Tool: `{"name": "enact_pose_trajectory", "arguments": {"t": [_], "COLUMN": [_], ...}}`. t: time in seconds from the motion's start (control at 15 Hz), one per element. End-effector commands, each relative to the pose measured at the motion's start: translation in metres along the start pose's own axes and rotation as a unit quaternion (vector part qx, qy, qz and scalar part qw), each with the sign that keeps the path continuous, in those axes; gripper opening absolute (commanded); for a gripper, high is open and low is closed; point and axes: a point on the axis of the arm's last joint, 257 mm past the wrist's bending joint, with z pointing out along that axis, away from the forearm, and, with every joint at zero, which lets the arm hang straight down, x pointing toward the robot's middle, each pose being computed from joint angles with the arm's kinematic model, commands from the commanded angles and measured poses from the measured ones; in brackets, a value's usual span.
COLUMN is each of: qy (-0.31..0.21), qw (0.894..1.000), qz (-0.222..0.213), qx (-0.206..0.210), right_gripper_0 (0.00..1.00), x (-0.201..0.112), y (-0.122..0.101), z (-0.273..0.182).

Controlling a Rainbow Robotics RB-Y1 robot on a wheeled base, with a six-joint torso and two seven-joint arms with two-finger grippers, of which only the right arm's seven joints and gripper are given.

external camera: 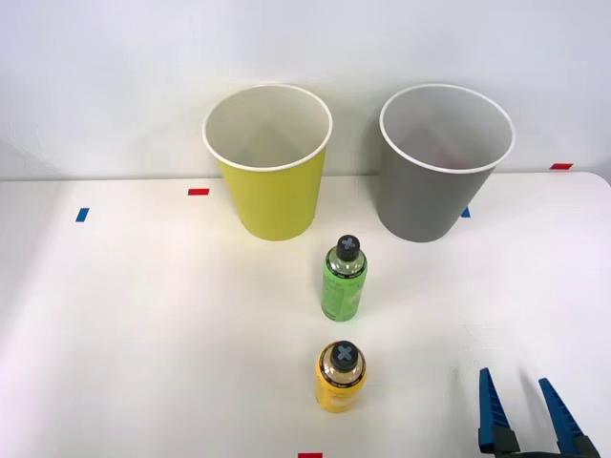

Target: Put cans in the gray bin, plastic bottles in the light green bin

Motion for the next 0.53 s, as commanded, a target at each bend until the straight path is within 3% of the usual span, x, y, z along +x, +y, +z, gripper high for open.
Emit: {"name": "enact_pose_trajectory", "arguments": {"t": [0.07, 0.53], "qy": [0.000, 0.000], "qw": [1.000, 1.000], "qz": [0.000, 0.000], "qx": [0.000, 0.000], "right_gripper_0": [1.00, 1.00], "x": [0.0000, 0.0000], "y": [0.0000, 0.0000], "z": [0.0000, 0.0000]}}
